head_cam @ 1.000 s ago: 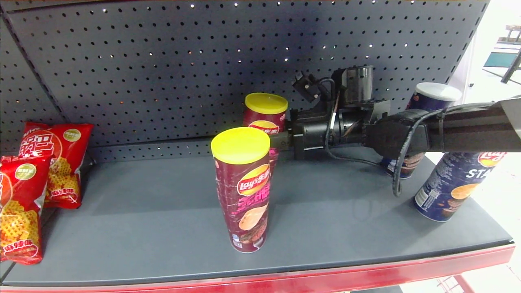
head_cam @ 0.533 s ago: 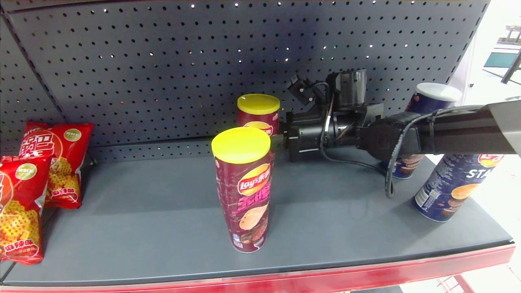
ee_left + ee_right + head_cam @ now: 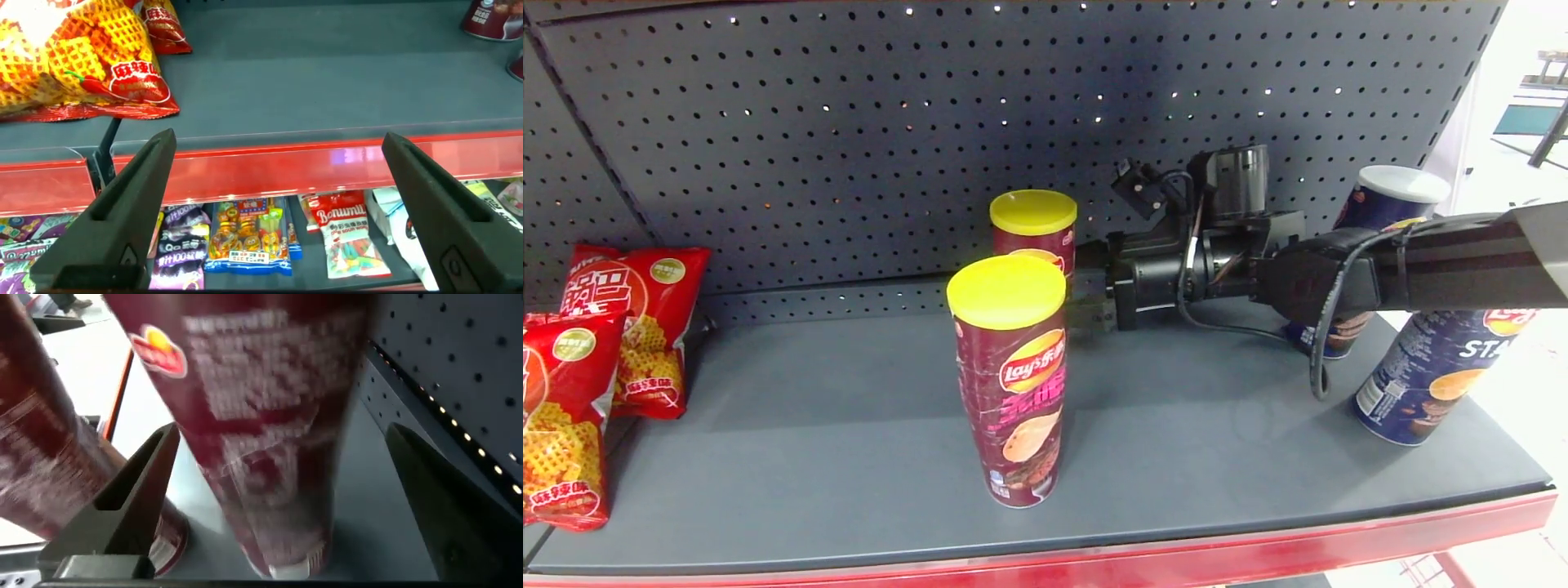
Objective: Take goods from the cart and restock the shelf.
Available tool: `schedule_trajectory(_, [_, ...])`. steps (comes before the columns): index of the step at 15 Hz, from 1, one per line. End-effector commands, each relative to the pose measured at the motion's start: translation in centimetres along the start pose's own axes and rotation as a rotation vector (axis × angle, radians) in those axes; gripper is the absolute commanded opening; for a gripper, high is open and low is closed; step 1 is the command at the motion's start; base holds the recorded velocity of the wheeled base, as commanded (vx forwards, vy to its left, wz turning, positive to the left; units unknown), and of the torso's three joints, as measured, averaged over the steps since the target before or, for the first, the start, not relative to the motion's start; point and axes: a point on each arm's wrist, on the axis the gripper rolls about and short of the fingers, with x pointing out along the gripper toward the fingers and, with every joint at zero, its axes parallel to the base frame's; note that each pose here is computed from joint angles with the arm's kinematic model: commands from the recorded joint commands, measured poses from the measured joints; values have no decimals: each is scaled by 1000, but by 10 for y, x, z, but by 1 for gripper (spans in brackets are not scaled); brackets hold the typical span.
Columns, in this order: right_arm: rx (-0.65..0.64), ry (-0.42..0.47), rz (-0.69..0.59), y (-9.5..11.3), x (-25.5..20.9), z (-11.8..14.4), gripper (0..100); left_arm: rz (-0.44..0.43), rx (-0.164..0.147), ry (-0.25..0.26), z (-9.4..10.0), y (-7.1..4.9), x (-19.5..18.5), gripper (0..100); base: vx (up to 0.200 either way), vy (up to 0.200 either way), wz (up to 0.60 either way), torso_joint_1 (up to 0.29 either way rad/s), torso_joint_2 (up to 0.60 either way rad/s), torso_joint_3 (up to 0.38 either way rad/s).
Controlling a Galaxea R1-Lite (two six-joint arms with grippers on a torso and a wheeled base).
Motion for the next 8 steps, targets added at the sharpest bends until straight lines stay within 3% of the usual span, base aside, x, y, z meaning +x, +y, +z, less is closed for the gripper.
schedule_trajectory(1, [-1, -4, -30, 7, -22, 7, 100, 0, 0, 1, 0, 0, 0, 100, 0, 0, 0, 0, 0, 0])
schedule_trajectory(8, [30, 6, -68, 36, -74, 7, 100, 0, 0, -1, 0, 0, 0, 100, 0, 0, 0, 0, 0, 0])
